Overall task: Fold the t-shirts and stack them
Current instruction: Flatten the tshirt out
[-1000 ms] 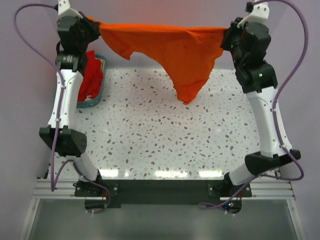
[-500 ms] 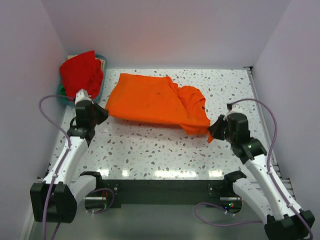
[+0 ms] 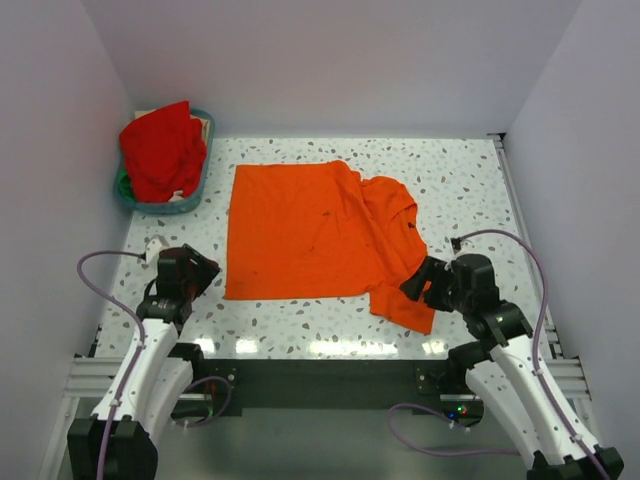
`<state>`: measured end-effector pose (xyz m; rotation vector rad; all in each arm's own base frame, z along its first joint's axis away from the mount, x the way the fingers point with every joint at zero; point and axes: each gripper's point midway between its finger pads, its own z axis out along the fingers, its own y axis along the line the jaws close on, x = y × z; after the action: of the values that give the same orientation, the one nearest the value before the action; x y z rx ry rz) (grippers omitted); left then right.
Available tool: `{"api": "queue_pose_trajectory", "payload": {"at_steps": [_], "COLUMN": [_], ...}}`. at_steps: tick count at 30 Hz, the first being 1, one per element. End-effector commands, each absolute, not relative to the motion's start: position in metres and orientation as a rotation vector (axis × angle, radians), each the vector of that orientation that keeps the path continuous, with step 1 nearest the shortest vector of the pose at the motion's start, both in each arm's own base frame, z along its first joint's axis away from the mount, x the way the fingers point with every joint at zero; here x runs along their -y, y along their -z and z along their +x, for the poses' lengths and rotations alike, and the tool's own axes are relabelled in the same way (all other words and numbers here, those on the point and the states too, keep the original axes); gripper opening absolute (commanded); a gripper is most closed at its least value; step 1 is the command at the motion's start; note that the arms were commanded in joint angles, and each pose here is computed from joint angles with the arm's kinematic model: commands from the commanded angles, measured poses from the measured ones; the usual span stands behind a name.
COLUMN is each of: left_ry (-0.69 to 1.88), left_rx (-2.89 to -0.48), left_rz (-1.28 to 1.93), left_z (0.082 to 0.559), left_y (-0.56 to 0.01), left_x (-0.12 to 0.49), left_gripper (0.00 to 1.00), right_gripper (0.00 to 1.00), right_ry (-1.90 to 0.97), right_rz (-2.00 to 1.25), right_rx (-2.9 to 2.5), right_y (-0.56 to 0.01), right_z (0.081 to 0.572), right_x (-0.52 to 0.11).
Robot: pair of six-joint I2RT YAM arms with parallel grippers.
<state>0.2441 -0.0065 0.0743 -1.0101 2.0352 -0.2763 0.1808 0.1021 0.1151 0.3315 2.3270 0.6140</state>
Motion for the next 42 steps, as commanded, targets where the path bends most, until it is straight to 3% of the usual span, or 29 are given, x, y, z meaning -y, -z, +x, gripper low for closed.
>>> {"api": "queue_pose_trajectory", "payload": {"at_steps": [1,17,23,26,29,42], "left_ry": [0.254,0.189,0.221,0.198,0.161,0.030], "left_rx": [-2.042,-2.233,-2.272,-2.296,-2.303,-2.183], "left_rz": [-1.097,-1.041,-0.985,-0.967,-0.966,-1.077], "left_z": [0.239,0.210,0.210,0.210,0.213,0.232], "left_y": [-0.060,-0.009,-0.002,0.004,0.003,-0.034], "left_x": [0.003,0.039,0.048,0.048,0.045,0.000], "left_gripper": [0.63,0.59,0.38,0.23,0.02,0.00], "right_gripper": [0.71,0.70,0.69,0.69,0.69,0.61], "right_ry": [-0.591,-0.138,-0.076,-0.065,-0.086,-0.223], "right_rz": [0.376,0.480,0.524,0.559,0.581,0.587], "right_rx": [-2.287,-2.261,-2.285,-2.296,-2.322,-2.378], "right_y": [-0.129,-0.127,-0.114,-0.104,-0.090,-0.061], "right_z": [0.201,0.268,0.291,0.300,0.308,0.331], "right_x": [-0.101,-0.053,-0.042,-0.033,-0.029,-0.049]}}
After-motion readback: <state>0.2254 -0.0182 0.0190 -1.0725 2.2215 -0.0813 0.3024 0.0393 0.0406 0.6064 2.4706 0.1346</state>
